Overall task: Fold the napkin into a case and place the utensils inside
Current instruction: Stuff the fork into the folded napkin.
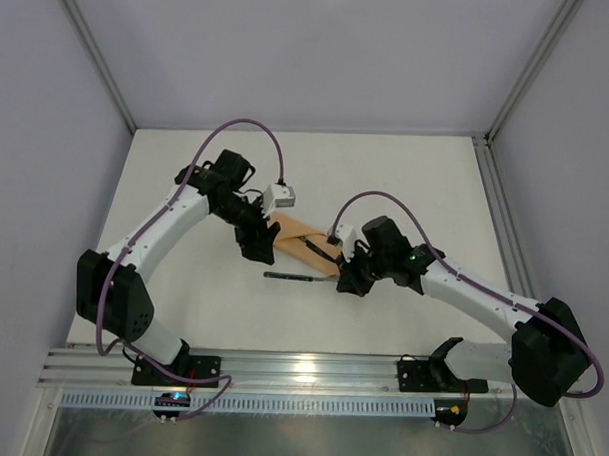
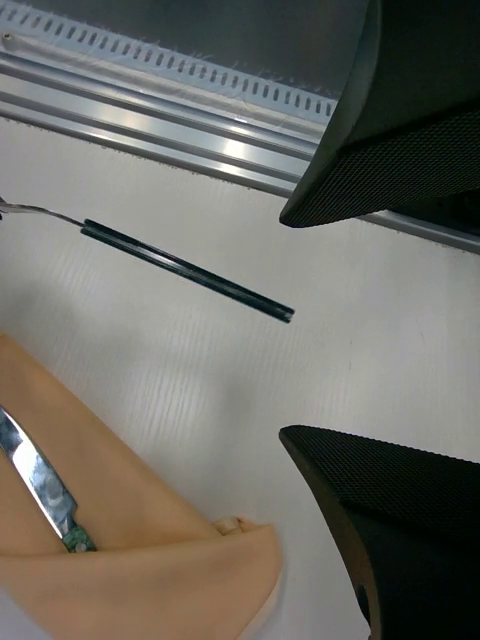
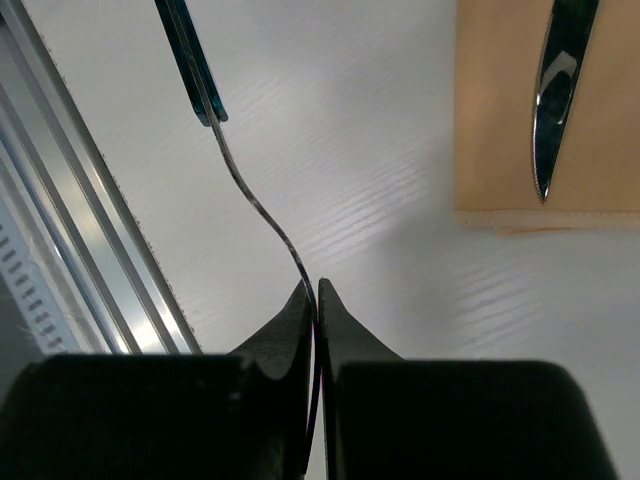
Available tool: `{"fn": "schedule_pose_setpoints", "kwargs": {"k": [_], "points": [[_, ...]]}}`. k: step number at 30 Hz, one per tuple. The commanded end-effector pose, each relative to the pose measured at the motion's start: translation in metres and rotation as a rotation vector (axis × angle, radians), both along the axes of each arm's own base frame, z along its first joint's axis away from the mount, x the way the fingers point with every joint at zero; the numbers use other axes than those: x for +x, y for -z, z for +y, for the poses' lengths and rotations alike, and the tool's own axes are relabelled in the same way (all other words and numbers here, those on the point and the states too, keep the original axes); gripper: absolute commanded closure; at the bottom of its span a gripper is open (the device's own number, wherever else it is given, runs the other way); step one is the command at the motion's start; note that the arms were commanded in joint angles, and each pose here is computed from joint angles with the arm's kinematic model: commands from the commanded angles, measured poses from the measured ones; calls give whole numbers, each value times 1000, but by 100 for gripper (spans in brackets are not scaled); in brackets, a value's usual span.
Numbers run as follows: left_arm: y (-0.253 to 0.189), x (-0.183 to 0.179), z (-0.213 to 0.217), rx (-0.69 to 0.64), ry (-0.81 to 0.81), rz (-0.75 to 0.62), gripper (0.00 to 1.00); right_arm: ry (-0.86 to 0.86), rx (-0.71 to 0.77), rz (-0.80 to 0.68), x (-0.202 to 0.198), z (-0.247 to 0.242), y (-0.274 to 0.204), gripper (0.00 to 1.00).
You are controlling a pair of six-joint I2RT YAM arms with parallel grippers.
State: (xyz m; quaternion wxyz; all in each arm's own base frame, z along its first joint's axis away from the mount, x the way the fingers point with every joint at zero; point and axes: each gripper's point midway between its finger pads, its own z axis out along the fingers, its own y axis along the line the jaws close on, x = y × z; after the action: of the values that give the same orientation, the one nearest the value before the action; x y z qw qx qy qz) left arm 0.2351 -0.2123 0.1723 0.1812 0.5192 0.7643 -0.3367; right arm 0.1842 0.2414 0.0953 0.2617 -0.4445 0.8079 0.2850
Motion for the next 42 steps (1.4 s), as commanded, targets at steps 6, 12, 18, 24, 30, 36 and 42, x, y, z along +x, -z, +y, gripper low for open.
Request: {"fn": "schedule_pose_setpoints", "kwargs": {"k": [6,12,18,24,30,36,42], "points": [[22,50,1,56,-40,-191,15,248,155,318,10,5,13,96],[51,75,-10,70,-96,-126,18,365,167,519,18,9,21,96],[51,111,-10,72,-252,-187,25,505,231,645,27,1,24,96],[49,152,14,111,-469,-262,44,587,251,667,30,-2,30,96],[82,155,30,212,-529,-209,55,598,224,686,36,0,37,96],[111,156,33,256,-540,-169,55,618,209,708,42,2,45,96],[133,149,31,263,-511,-121,59,632,201,730,50,5,51,96]]}}
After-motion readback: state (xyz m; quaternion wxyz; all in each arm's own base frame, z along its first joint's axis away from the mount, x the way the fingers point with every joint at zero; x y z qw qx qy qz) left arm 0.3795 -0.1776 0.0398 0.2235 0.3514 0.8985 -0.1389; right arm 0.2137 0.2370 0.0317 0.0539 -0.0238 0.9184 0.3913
